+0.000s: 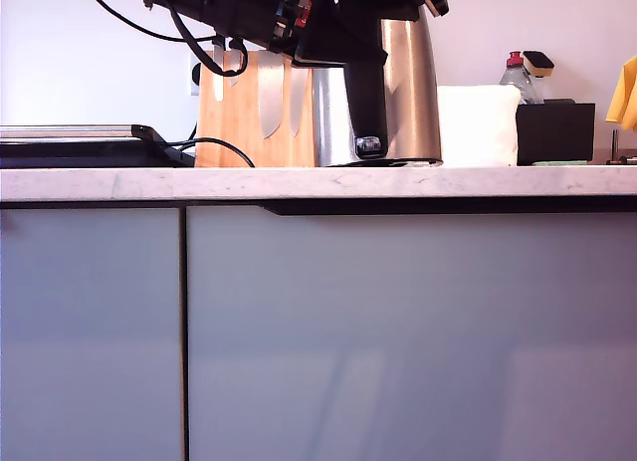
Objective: Pick up the kettle and place it to the side
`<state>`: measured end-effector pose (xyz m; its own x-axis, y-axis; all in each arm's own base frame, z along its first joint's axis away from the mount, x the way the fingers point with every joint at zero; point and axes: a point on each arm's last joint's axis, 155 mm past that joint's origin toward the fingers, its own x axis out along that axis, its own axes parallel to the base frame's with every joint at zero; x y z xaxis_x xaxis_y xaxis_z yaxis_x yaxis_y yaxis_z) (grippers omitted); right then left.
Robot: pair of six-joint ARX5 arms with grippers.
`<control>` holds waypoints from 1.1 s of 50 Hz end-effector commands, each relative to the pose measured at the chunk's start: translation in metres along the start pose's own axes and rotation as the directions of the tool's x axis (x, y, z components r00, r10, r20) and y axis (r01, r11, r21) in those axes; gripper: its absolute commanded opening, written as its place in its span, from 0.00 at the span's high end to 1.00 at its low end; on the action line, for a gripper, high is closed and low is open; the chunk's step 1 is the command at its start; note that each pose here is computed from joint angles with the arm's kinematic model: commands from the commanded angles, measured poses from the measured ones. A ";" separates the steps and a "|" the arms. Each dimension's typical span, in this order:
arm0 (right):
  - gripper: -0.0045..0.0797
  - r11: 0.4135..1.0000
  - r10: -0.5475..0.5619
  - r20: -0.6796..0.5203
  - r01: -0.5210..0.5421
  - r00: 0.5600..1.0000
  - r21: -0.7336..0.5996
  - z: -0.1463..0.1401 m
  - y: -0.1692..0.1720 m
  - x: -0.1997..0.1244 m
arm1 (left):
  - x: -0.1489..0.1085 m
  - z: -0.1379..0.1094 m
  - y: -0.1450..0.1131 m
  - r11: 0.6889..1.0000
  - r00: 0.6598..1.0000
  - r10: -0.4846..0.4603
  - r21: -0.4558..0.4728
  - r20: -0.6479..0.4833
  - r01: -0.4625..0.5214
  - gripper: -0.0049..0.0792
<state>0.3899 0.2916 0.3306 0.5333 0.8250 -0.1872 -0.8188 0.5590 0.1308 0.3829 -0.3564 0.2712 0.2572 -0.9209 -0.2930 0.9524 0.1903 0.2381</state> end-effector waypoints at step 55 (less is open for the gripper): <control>0.96 0.979 0.059 0.205 -0.017 0.977 -0.204 0.107 0.054 -0.037 | -0.059 0.052 0.037 0.982 0.985 0.170 0.094 -0.025 -0.167 0.97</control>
<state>0.3802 0.3032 0.3555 0.5159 0.8386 -0.1748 -0.8304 0.5397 0.1385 0.3757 -0.3390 0.2930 0.2936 -0.8876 -0.3550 0.9457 0.2154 0.2435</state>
